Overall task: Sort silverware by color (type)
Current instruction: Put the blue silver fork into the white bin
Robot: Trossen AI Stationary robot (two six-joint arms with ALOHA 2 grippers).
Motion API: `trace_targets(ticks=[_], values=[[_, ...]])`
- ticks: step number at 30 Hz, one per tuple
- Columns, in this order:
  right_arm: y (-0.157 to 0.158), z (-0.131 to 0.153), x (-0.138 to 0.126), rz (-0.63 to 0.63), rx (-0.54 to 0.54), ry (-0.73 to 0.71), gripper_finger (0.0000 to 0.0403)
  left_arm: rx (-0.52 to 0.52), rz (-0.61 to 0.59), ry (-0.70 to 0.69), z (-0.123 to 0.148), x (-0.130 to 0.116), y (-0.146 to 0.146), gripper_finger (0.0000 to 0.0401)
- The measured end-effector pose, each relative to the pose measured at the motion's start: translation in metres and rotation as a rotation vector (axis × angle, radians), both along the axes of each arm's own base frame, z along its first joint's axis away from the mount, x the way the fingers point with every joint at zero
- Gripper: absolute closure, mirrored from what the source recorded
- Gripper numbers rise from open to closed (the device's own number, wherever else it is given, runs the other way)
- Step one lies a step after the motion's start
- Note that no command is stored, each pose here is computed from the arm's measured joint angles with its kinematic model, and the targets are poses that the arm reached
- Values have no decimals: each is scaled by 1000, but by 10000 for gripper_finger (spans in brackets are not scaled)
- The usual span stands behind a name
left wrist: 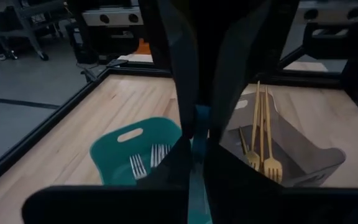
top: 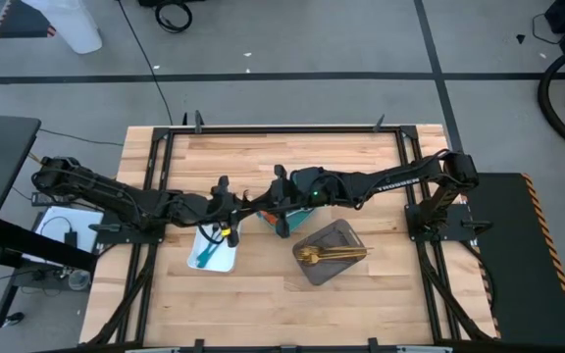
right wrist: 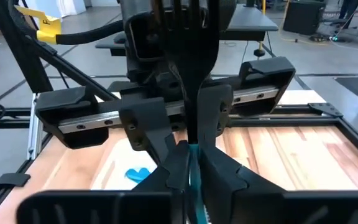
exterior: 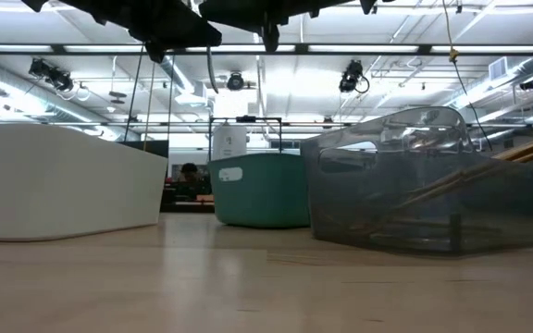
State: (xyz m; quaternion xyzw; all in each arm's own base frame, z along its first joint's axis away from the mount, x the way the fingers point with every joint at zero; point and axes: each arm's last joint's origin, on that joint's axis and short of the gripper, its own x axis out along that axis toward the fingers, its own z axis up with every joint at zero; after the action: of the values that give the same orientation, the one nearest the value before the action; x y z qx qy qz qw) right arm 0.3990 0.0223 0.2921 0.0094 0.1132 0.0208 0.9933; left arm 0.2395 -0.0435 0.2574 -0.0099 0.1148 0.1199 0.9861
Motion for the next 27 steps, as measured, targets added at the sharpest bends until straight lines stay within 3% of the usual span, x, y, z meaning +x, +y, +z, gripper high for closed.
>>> trace_targets(ticks=[13, 19, 27], values=[[-1, -12, -6, -33, -3, 160, 279, -2, 51, 120, -12, -5, 2, 372], [-2, -15, -17, -44, 30, 283, 268, -98, 86, 249, -21, -20, 0, 372], [-5, -18, -31, -64, 44, 416, 270, -299, 98, 320, -19, -51, -10, 366]])
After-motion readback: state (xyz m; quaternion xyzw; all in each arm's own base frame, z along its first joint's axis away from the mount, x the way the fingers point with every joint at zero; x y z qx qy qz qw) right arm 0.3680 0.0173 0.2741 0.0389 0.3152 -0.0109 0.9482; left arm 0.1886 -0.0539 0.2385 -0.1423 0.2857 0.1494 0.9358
